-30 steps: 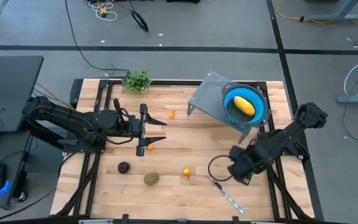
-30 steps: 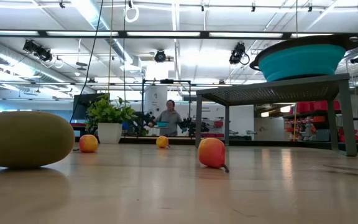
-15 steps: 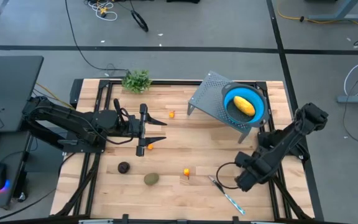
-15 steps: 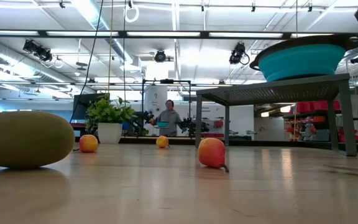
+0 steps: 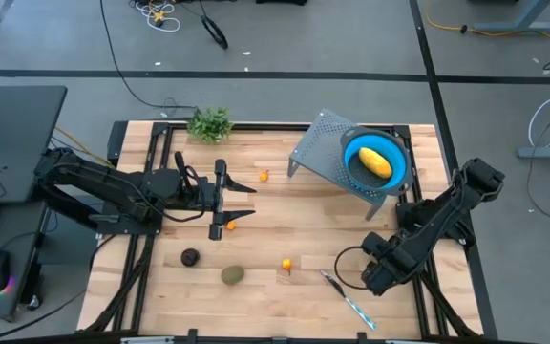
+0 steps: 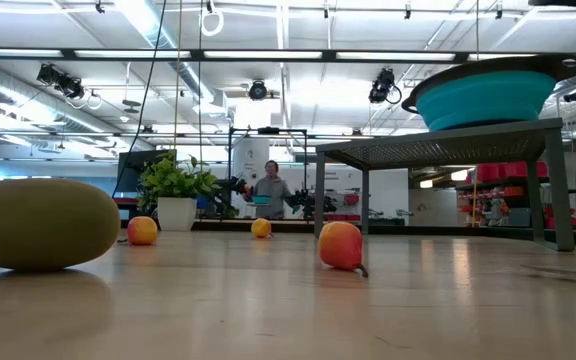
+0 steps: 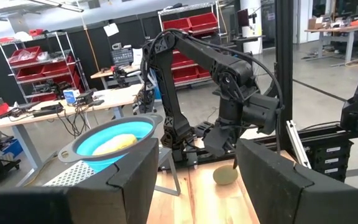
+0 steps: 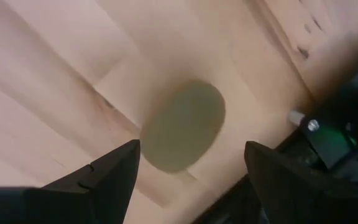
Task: Pick & Place Fruit
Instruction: Put the right kiwi into the strainer bowl on the shelf
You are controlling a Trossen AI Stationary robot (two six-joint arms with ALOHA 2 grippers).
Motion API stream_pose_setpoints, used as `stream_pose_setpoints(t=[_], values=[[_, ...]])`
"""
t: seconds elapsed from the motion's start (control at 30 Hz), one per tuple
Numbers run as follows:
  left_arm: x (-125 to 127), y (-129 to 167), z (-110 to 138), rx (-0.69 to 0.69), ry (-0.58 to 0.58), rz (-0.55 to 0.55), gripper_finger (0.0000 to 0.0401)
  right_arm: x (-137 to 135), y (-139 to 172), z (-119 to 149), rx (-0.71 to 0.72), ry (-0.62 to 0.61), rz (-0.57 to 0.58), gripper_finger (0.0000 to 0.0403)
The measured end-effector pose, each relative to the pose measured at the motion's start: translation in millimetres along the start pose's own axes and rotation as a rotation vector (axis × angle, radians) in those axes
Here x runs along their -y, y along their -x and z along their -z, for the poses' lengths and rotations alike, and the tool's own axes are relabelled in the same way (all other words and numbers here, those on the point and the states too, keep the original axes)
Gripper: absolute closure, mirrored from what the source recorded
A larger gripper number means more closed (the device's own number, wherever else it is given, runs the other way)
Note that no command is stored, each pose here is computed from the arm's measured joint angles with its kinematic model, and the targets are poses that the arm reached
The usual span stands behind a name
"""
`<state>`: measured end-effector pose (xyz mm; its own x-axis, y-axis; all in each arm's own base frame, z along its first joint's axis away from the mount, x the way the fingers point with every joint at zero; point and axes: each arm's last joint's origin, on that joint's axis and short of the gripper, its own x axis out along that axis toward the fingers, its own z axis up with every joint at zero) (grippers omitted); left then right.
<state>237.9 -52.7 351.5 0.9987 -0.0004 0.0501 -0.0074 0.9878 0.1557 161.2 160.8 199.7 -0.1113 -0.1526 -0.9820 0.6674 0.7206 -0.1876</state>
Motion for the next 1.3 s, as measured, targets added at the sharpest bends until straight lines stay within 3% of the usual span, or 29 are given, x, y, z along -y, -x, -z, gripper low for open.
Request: stream_pose_setpoints(t=[0.23, 0.47, 0.83, 1.3], values=[[0, 0, 0, 0.0, 0.0, 0.0, 0.0177, 4, -12, 2, -0.002, -0.064, 0.025, 0.0103], [0, 0, 0, 0.0, -0.001, 0.0, 0.0177, -1, -35, 4, -0.021, -0.088, -0.074, 0.0103], [0, 0, 0, 0.0, -0.002, 0.0, 0.0177, 0, -46, 5, -0.047, -0.121, -0.095, 0.0104], [0, 0, 0, 0.0, -0.003, 0.0, 0.0177, 0, -46, 7, -0.093, -0.095, -0.1, 0.0178]])
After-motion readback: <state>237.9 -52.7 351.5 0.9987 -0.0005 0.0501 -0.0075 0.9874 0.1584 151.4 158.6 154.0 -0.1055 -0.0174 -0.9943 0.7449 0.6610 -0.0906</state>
